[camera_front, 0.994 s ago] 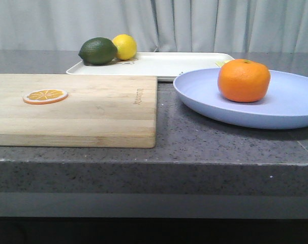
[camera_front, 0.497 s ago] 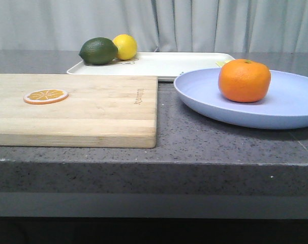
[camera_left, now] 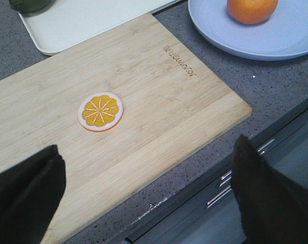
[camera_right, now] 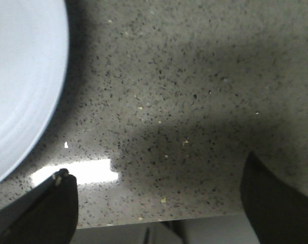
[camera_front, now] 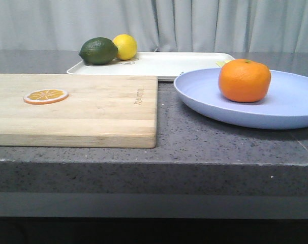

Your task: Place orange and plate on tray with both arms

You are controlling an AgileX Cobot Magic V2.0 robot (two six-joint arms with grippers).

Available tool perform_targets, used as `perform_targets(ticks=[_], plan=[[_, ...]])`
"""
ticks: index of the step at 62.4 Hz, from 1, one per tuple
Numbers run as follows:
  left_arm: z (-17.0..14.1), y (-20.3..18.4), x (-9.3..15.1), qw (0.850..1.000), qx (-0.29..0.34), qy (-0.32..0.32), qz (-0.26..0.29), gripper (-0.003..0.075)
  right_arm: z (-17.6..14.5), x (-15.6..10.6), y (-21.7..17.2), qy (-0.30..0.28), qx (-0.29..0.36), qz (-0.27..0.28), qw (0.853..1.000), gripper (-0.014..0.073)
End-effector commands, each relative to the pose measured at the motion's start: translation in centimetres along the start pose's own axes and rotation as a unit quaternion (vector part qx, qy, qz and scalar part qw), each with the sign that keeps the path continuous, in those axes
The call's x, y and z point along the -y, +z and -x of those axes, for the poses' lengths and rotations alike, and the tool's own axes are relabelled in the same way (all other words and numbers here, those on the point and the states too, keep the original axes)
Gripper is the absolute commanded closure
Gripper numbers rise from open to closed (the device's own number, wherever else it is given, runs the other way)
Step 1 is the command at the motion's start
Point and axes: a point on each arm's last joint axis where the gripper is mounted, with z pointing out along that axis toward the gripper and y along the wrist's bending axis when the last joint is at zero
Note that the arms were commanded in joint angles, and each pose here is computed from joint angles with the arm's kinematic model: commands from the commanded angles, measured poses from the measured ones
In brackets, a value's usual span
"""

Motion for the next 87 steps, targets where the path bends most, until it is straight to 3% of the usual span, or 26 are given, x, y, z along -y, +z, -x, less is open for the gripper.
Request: perform_targets(ticks=[1,13,31,49,67,87], plan=[[1.2,-0.5,-0.1,0.999,0.047,-0.004,0.002,0.0081,1.5,0.4,0.3,0.036,0.015,0.067,0.997,-0.0057],[1.2,-0.5,-0.1,0.999,0.047,-0.004,0.002,0.008,2.9,-0.6,2.2,0.074,0.012,0.187,0.979,-0.0057],[1.3,-0.5,-0.2,0.999,0.049,-0.001,0.005,0.008,3.9,-0.9,5.1,0.122,-0.02,0.244,0.962,-0.0045],[1.4,-0.5,-0.2,0.998,0.059,0.002,0.006,0.008,4.1,-1.3,6.8,0.125,-0.043,0.248,0.96,0.0201],[1.5,-0.5,-0.2,0.998,0.064,0.002,0.005,0.008,4.4,-2.2,8.0,0.122,-0.04,0.244,0.961,0.0261],[1.5,-0.5,-0.2,0.998,0.064,0.002,0.005,0.0081,4.6,-2.1,8.0,0.124,-0.032,0.239,0.962,0.0551]])
